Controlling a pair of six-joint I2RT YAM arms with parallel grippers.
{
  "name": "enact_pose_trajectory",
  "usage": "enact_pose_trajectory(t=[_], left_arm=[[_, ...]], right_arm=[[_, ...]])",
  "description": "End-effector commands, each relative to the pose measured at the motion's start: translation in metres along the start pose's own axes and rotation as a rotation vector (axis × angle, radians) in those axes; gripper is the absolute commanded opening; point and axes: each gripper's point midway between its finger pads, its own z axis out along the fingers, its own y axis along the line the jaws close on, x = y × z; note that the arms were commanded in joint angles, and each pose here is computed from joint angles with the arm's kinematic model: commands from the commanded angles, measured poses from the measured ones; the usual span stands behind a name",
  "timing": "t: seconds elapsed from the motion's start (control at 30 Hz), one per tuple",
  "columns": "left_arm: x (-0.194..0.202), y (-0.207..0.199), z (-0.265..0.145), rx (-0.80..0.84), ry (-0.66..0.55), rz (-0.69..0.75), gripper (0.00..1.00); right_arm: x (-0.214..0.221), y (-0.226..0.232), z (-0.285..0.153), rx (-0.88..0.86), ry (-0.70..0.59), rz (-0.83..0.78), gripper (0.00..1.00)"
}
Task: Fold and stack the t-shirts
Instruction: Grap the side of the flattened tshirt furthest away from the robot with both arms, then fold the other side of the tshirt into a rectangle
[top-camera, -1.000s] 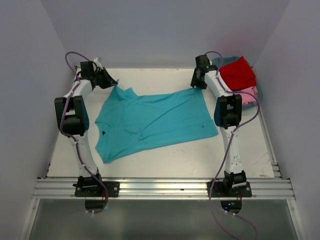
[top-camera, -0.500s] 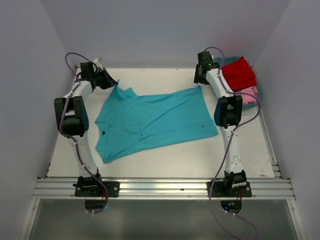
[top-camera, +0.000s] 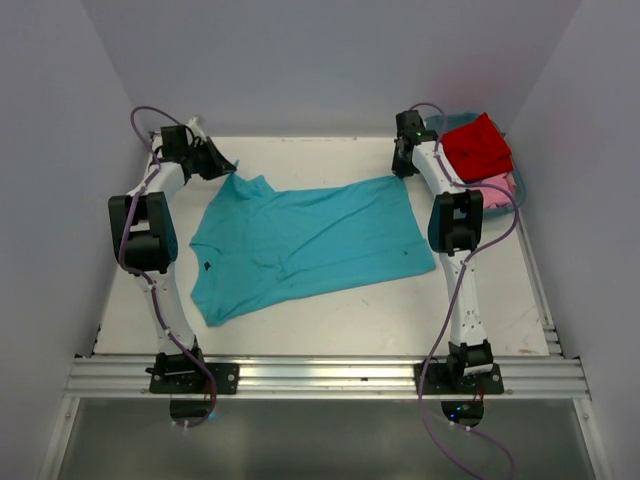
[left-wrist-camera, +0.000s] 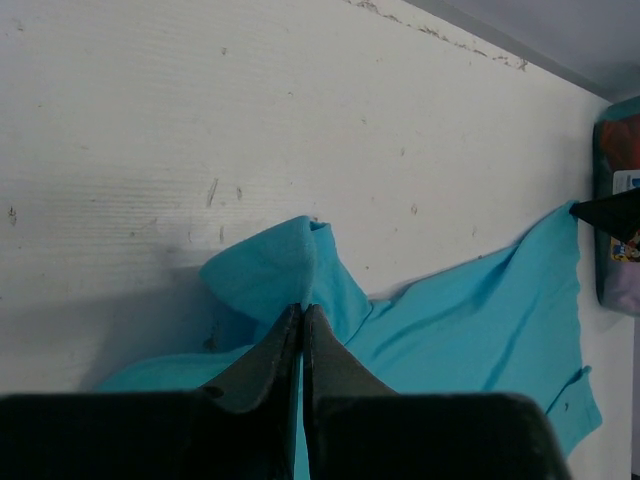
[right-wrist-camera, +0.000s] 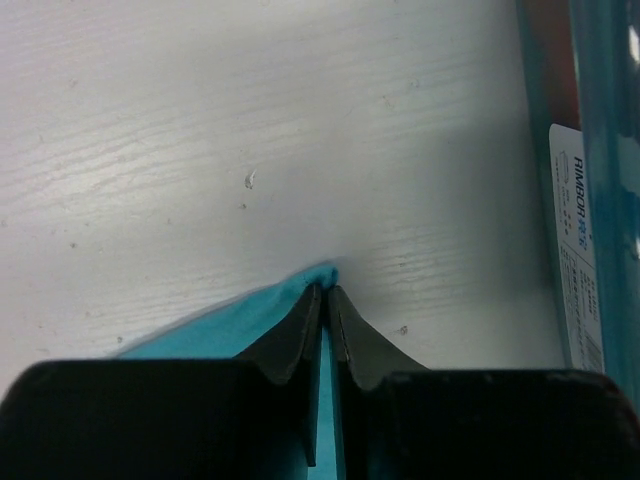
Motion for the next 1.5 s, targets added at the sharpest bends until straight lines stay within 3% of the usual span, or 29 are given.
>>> enact_pose_trajectory(t=[0.0,0.07,0.3,0.47,0.67,1.0,1.47], left_arm=[[-0.02,-0.015,-0.013,0.037,-0.06,0.032,0.05],[-0.02,-0.015,-0.013,0.039,-0.059,0.033,0.04],[-0.034,-0.021,-0.016,0.044,-0.083,0.059,0.04],[-0.048,-0.029,-0.022,0.048,-0.111,0.088,0.03],[-0.05,-0.03,-0.039,-0.011,-0.12,0.106,0.02],[0.017,-0.006,-0.073,-0.152,-0.02,0.031,0.0],[0.054,-0.019,-0.169,-0.316,-0.083,0.076,0.0]], right_arm=[[0.004,-0.009,0.001,0.008,0.021,0.015,0.07],[0.005,-0.009,0.002,0.01,0.022,0.019,0.0],[-0.005,-0.011,-0.012,0.002,-0.015,0.042,0.0],[-0.034,-0.012,-0.05,-0.024,-0.128,0.068,0.0],[-0.041,-0.023,-0.084,-0.008,-0.173,0.064,0.0],[-0.007,-0.036,-0.102,0.005,-0.131,0.066,0.0],[0.058,-0.061,-0.133,0.028,-0.041,0.061,0.0]])
